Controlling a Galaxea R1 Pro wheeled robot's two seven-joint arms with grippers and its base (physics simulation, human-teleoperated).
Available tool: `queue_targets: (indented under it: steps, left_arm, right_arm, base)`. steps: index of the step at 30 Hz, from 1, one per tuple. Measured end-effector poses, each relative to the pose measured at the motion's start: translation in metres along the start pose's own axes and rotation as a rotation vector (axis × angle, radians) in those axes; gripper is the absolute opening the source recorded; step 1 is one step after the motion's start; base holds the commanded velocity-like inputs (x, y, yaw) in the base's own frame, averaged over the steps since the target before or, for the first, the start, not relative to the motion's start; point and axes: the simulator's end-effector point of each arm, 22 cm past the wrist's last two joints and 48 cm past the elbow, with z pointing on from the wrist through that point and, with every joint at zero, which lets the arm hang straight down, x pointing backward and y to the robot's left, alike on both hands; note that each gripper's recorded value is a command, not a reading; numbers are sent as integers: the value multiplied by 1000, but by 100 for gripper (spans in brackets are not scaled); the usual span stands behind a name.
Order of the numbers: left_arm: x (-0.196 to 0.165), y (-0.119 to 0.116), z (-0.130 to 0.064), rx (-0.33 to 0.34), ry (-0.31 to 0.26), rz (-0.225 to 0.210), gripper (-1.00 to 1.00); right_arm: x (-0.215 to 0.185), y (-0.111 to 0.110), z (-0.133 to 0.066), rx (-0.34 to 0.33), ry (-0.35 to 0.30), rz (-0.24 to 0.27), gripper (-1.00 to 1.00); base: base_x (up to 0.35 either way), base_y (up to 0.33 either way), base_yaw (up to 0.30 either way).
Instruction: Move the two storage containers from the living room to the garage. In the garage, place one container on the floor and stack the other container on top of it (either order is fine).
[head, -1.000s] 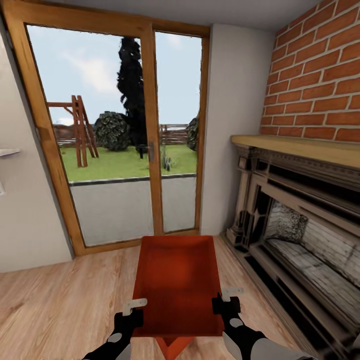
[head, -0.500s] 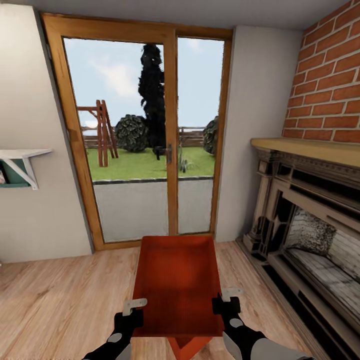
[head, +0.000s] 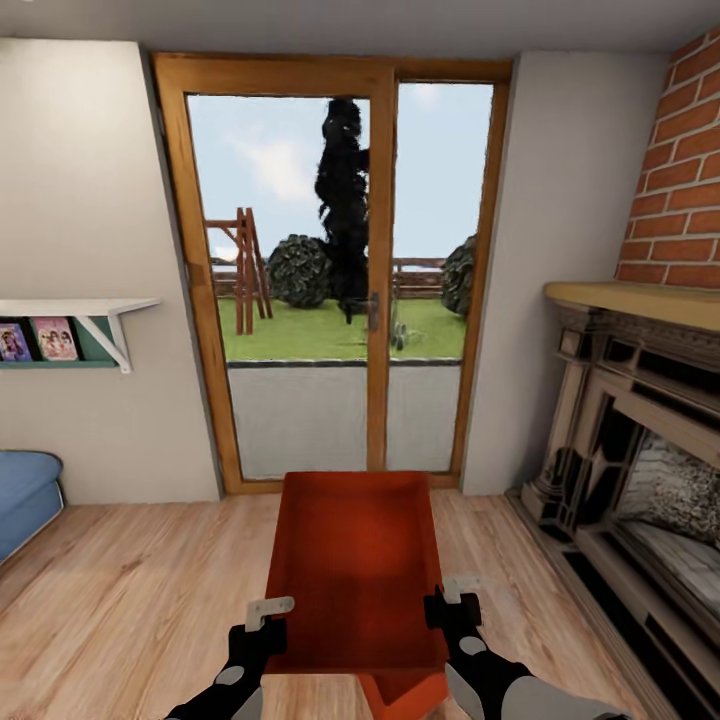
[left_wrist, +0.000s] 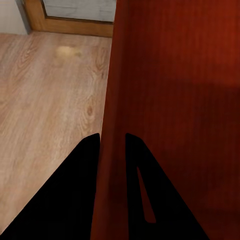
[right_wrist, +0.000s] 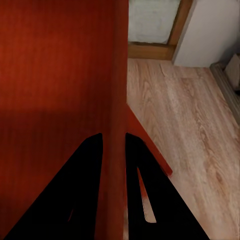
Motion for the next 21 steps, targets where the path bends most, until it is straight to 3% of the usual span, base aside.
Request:
queue_targets:
  steps: [9,21]
  left_arm:
    - [-3,0,-1,1,-6,0,-100]
    - [-3,0,-1,1,-6,0,-100]
  right_arm:
    - [-4,0,-1,2,-6,0,-100]
    - [-4,0,-1,1,-7,0,-100]
  base:
    - [0,-22,208]
    - [0,-241,14]
